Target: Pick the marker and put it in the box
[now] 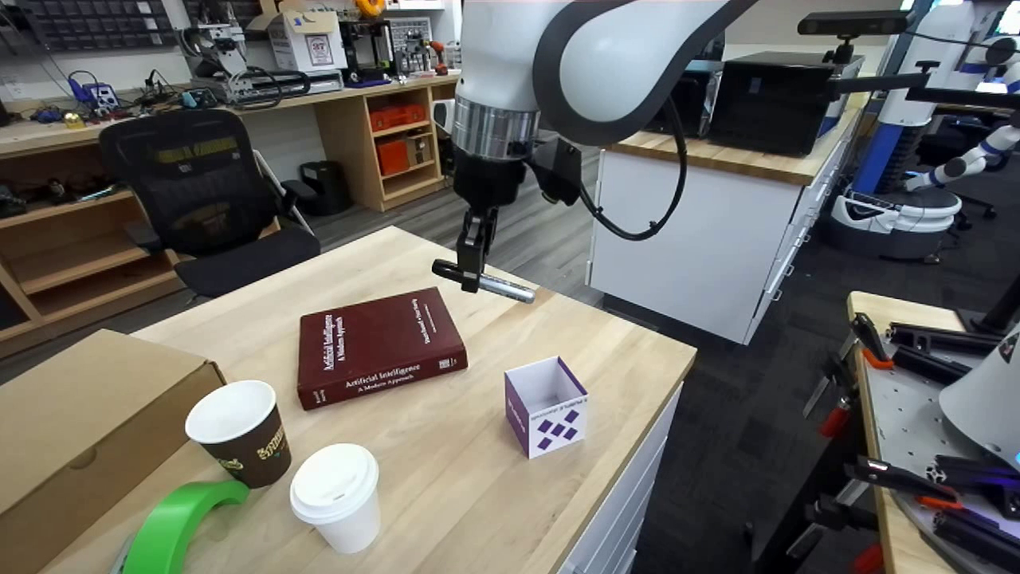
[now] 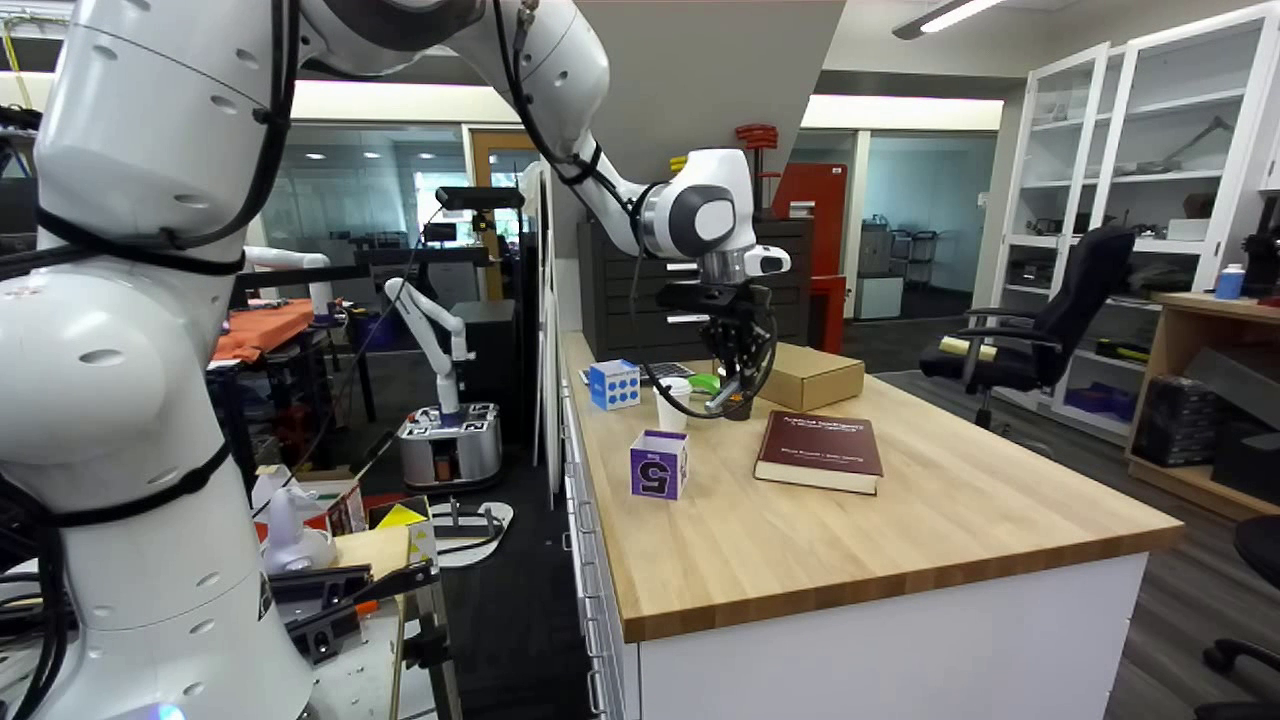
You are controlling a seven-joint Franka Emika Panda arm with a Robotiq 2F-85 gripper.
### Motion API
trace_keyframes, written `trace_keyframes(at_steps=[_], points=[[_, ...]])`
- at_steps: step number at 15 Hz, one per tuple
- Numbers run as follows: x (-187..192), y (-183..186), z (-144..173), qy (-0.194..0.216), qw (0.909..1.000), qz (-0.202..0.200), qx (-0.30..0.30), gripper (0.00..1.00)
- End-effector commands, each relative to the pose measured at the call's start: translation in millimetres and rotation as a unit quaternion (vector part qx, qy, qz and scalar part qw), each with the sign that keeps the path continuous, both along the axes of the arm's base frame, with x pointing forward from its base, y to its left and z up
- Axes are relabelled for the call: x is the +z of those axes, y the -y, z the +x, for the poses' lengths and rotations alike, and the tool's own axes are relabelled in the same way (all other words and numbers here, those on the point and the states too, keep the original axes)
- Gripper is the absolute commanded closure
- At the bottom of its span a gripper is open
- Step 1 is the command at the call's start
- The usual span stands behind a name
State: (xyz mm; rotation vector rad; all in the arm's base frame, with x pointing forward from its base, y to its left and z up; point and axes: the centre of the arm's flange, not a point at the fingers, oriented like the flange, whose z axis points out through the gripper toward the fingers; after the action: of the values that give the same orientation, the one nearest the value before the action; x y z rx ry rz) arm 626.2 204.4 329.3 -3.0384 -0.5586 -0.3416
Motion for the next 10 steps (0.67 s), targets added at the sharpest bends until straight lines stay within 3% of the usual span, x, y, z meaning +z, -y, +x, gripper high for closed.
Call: trace_keyframes(at_steps=[1,10], points=[[6,4,-25,0.015,0.9995,-0.007,0.026,0.94],[-6,-31,-66,0.046,0.9960,0.011,0.076,0.94]])
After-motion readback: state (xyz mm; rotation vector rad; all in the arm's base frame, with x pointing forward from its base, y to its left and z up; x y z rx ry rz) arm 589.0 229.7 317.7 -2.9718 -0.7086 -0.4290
